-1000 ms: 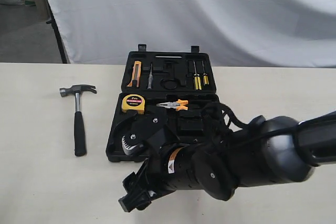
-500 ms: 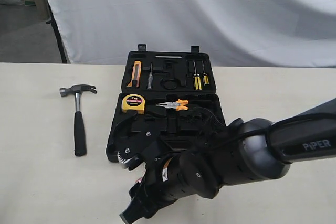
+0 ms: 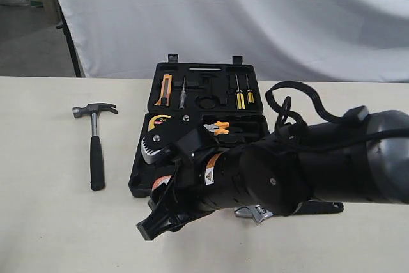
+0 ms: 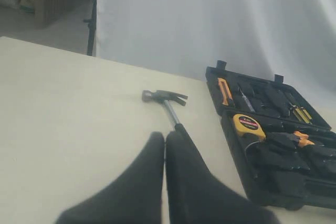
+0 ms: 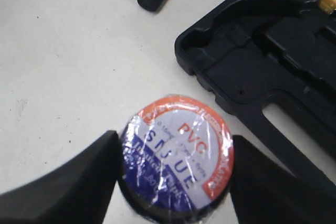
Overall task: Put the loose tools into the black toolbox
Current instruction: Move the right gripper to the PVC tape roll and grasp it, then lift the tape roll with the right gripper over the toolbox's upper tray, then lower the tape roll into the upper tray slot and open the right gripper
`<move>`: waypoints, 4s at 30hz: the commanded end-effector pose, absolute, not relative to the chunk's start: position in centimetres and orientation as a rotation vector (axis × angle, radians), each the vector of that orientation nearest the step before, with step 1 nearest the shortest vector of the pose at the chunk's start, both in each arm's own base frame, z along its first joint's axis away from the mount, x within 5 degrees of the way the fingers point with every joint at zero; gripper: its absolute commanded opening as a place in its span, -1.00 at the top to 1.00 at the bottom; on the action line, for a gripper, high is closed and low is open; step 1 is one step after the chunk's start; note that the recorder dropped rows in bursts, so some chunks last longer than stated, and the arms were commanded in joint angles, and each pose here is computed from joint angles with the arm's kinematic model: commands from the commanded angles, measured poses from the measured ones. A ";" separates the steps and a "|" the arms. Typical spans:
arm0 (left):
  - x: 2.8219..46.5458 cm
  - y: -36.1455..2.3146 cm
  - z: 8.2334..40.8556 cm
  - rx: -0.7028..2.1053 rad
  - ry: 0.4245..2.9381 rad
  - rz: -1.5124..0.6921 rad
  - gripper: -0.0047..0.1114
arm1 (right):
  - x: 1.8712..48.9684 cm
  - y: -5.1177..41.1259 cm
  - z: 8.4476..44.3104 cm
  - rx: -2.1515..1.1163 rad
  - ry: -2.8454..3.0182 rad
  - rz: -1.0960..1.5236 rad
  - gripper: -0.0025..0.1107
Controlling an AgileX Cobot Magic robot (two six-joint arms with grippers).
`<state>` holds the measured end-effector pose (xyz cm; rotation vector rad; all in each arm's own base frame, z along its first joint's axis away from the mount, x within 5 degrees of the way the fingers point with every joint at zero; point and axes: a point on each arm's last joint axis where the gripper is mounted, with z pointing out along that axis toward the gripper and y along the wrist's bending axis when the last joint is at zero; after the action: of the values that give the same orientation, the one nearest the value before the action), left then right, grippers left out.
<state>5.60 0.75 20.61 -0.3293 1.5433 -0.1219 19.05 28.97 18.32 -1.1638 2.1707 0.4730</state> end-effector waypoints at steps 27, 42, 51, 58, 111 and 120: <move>5.5 0.9 20.8 -0.346 1.526 -0.103 0.91 | 28.5 25.1 20.2 -0.760 2.158 0.413 0.96; 5.5 0.9 20.8 -0.346 1.526 -0.103 0.91 | 35.1 29.4 19.6 -0.766 2.254 0.409 0.96; 5.5 0.9 20.8 -0.346 1.526 -0.103 0.91 | 39.3 29.1 16.4 -0.718 2.331 0.372 0.96; 5.5 0.9 20.8 -0.346 1.526 -0.103 0.91 | 42.0 28.0 15.8 -0.558 2.311 0.394 0.96; 5.5 0.9 20.8 -0.346 1.526 -0.103 0.91 | 48.4 28.2 12.9 -0.476 2.252 0.384 0.18; 5.5 0.9 20.8 -0.346 1.526 -0.103 0.91 | 48.1 28.2 12.6 -0.562 2.268 0.346 0.18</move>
<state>5.60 0.75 20.61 -0.3293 1.5433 -0.1219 47.90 28.52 12.11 -0.5504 2.2797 0.3604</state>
